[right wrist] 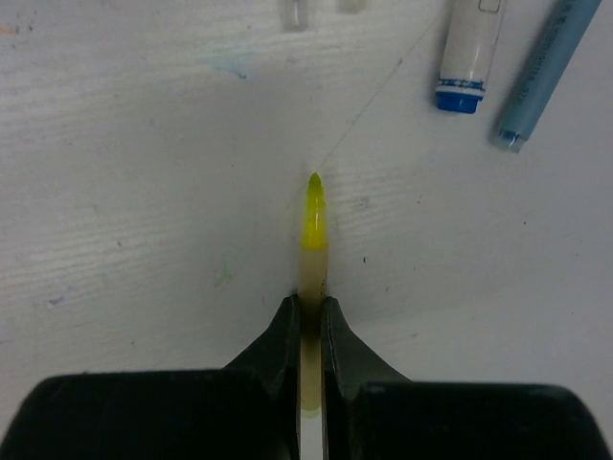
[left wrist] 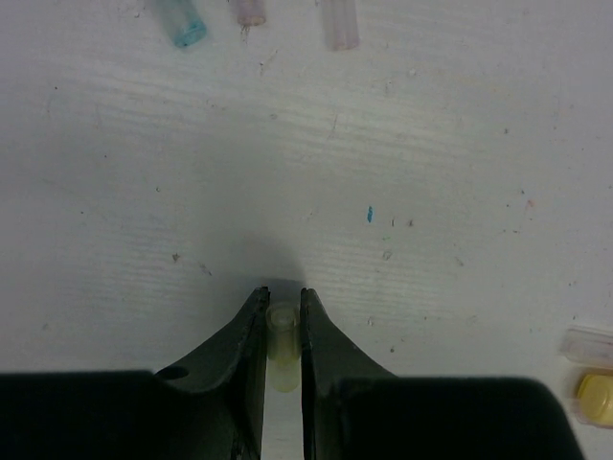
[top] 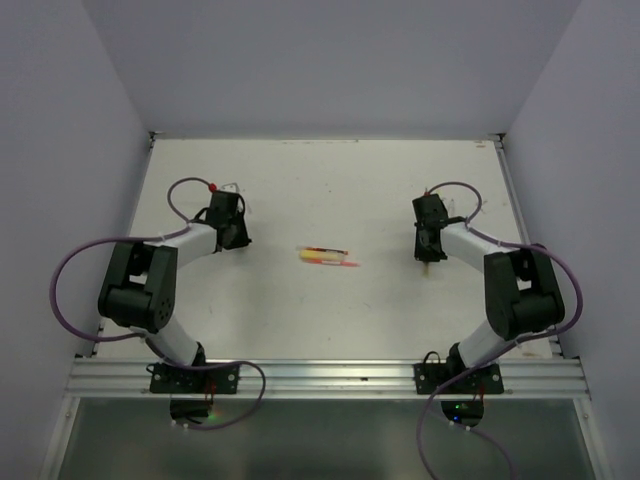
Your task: Open the pen caps
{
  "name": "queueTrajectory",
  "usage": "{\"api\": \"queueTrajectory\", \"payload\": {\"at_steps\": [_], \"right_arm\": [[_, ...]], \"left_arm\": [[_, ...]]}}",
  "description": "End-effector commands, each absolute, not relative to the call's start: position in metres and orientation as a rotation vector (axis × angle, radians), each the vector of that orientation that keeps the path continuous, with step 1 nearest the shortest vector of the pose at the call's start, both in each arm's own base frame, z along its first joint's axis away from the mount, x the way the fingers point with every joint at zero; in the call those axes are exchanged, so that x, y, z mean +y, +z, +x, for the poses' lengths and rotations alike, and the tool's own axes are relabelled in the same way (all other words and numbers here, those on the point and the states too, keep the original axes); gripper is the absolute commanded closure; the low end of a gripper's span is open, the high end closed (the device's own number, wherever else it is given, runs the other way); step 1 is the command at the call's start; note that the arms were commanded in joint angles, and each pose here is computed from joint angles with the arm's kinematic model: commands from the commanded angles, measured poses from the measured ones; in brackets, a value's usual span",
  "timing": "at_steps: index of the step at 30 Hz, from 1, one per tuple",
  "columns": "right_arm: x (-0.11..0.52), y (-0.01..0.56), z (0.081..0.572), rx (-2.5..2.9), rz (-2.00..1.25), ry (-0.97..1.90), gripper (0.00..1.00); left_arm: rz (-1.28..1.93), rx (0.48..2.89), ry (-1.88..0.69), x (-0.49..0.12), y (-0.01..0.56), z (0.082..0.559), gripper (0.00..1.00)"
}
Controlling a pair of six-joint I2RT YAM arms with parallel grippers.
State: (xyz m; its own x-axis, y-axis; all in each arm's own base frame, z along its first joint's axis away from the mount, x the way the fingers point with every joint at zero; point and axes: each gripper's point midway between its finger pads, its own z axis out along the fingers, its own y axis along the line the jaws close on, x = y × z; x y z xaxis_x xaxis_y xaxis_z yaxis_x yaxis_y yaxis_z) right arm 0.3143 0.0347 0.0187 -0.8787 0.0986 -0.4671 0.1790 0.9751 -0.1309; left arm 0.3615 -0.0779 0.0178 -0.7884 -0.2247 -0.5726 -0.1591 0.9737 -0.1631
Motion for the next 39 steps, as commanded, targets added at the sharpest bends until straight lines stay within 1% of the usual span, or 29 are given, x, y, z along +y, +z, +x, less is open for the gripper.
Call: {"api": "queueTrajectory", "payload": {"at_steps": [1,12,18,20,21,23,24,25,29,30,34,36,37,39], "right_arm": [[0.034,0.022,0.331,2.614,0.197,-0.231,1.0],[0.046,0.026,0.321,2.621,0.181,-0.13,1.0],[0.049,0.025,0.318,2.636,0.174,-0.129,1.0],[0.049,0.024,0.32,2.643,0.173,-0.132,1.0],[0.049,0.022,0.319,2.652,0.172,-0.135,1.0],[0.051,0.022,0.321,2.651,0.169,-0.133,0.95],[0.051,0.02,0.321,2.654,0.17,-0.132,0.94],[0.052,0.02,0.321,2.654,0.168,-0.132,0.93],[0.054,0.018,0.321,2.663,0.154,-0.119,0.93],[0.054,0.018,0.321,2.665,0.152,-0.125,0.92],[0.054,0.018,0.322,2.664,0.148,-0.124,0.91],[0.054,0.018,0.321,2.665,0.146,-0.124,0.9],[0.055,0.018,0.321,2.663,0.142,-0.122,0.86],[0.054,0.019,0.322,2.661,0.143,-0.125,0.83]], "left_arm": [[-0.233,2.442,-0.158,-0.076,0.03,0.385,1.0],[-0.242,2.462,-0.169,-0.075,0.021,0.388,1.0],[-0.257,2.478,-0.193,-0.078,0.015,0.384,1.0],[-0.261,2.488,-0.187,-0.077,0.012,0.381,0.97],[-0.261,2.49,-0.186,-0.077,0.011,0.38,0.92],[-0.269,2.494,-0.172,-0.074,0.009,0.377,0.88],[-0.271,2.495,-0.166,-0.073,0.009,0.377,0.83],[-0.273,2.499,-0.161,-0.073,0.007,0.376,0.81],[-0.286,2.5,-0.146,-0.07,0.006,0.375,0.73],[-0.295,2.501,-0.143,-0.069,0.005,0.372,0.69],[-0.297,2.484,-0.157,-0.07,0.01,0.374,0.65],[-0.3,2.482,-0.153,-0.069,0.011,0.374,0.64],[-0.303,2.479,-0.158,-0.069,0.013,0.373,0.64],[-0.302,2.471,-0.16,-0.069,0.015,0.373,0.63]]}}
